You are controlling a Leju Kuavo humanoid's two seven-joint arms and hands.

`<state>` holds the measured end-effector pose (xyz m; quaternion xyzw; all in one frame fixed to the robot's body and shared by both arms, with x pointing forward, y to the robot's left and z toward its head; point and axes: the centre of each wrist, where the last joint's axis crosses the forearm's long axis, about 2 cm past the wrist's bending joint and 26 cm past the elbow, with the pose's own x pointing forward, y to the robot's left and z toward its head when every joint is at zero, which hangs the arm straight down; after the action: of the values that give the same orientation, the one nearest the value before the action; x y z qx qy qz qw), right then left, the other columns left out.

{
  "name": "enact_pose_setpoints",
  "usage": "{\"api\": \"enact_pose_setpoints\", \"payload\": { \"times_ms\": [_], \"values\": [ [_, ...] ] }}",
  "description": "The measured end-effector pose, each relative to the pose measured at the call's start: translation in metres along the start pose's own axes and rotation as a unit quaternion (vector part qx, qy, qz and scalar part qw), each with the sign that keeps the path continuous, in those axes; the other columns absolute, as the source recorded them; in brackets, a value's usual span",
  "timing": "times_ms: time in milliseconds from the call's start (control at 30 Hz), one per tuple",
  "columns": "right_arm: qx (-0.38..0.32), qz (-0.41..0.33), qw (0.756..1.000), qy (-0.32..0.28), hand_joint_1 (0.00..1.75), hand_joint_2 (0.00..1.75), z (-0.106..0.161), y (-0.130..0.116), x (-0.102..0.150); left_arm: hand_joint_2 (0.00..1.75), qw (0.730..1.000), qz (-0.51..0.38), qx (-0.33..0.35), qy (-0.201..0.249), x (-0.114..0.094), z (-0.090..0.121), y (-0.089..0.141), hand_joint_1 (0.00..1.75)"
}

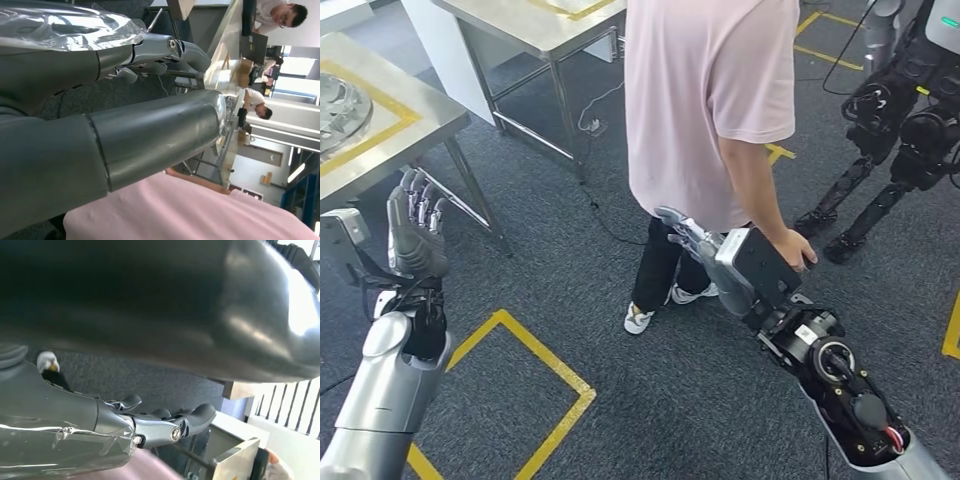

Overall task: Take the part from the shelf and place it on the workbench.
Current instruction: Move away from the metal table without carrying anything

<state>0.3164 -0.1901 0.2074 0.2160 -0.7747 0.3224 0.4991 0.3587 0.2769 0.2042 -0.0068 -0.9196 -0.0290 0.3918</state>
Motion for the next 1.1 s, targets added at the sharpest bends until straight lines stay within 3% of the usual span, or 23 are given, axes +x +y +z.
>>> {"api": "enact_pose_setpoints", "payload": {
  "times_ms": [367, 1100],
  "values": [
    [0.015, -0.006, 1.0, -0.001, 0.0, 0.0, -0.0022, 0.0098, 0.0006, 0.0, 1.0, 0.0, 0.001, -0.003, 0.0015, -0.0008, -0.0004, 0.0],
    [0.002, 0.003, 1.0, -0.013, 0.0, 0.0, -0.0083, 0.006, 0.0072, 0.0, 1.0, -0.005, -0.001, -0.002, 0.0032, -0.0033, 0.0027, 0.0]
  ]
}}
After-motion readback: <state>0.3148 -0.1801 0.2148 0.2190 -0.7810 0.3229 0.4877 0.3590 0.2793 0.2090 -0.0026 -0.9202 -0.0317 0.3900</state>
